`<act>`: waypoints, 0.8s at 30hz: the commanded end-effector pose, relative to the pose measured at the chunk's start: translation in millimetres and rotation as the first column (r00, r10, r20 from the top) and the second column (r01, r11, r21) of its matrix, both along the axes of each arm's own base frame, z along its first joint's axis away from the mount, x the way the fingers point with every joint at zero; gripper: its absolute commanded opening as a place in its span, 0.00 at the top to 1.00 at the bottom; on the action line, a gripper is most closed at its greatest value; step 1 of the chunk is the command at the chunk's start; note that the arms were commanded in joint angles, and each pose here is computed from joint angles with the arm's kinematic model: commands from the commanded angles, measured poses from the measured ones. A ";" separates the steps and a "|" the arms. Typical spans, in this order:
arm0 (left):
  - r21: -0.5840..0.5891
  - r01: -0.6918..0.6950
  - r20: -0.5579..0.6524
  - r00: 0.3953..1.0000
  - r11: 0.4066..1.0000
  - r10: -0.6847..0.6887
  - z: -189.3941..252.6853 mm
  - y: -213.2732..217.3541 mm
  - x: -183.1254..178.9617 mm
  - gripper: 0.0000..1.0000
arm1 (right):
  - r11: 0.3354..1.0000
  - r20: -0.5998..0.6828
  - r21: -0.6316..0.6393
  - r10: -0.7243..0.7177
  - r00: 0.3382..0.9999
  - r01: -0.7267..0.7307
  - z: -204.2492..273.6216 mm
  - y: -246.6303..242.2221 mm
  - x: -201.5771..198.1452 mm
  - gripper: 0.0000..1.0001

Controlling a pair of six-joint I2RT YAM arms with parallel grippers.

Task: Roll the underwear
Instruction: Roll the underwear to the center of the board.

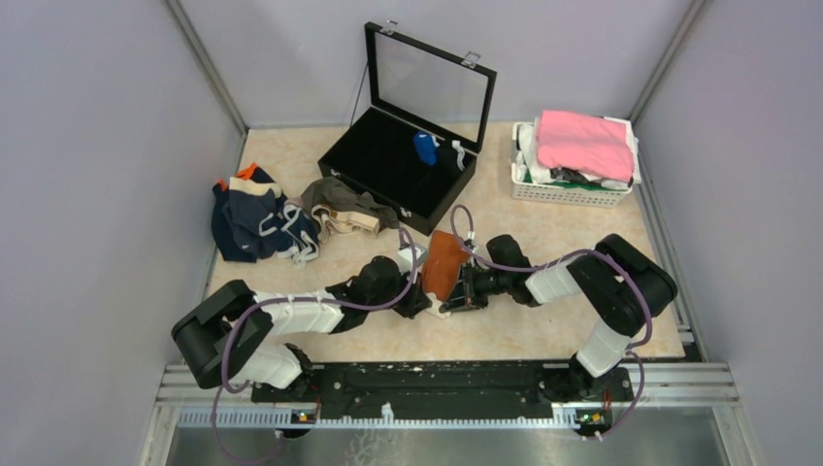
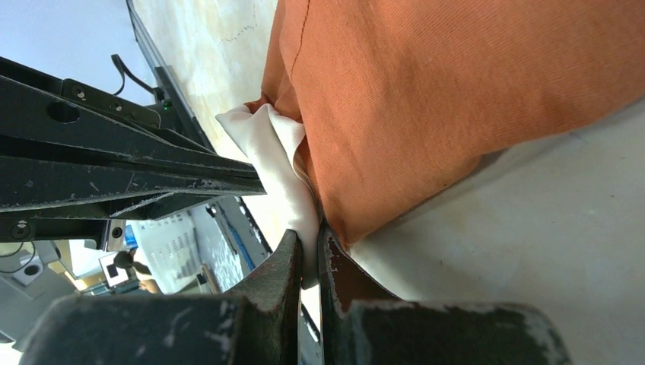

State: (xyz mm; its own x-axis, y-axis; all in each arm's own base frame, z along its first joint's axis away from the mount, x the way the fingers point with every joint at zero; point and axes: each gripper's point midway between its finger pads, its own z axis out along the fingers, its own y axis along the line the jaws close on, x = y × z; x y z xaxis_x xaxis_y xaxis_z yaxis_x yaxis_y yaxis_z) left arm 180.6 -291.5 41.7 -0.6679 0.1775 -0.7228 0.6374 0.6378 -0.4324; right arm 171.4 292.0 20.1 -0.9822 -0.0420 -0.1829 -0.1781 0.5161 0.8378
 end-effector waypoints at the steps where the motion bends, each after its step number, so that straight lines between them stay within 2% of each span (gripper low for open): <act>1: -0.062 -0.017 0.070 0.997 0.998 0.021 19.0 -14.8 19.1 1.00 | 0.999 0.004 -0.028 -0.031 1.000 0.031 -5.6 -1.6 11.0 0.97; 11: -0.085 -0.024 0.103 0.994 0.996 0.033 29.3 -17.5 24.8 1.00 | 0.999 -0.002 -0.029 -0.029 1.000 0.029 -6.4 -2.0 10.3 0.96; 19: -0.026 -0.081 0.071 0.994 0.996 0.083 3.5 -8.4 28.4 1.00 | 0.999 0.004 -0.024 -0.031 1.000 0.031 -3.1 -0.7 12.5 0.92; 24: 0.032 -0.136 0.038 0.990 0.990 0.135 -21.1 5.4 27.2 1.00 | 0.999 0.027 -0.015 -0.038 0.999 0.038 7.1 1.5 17.9 0.84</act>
State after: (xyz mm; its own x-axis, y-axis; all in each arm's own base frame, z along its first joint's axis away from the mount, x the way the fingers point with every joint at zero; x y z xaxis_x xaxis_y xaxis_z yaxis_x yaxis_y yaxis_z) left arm 197.4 -298.0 37.0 -0.6567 0.1327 -0.7423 0.6121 0.6688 -0.4220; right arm 174.6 293.0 21.6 -0.9833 -0.0374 -0.1779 -0.1713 0.5183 0.8379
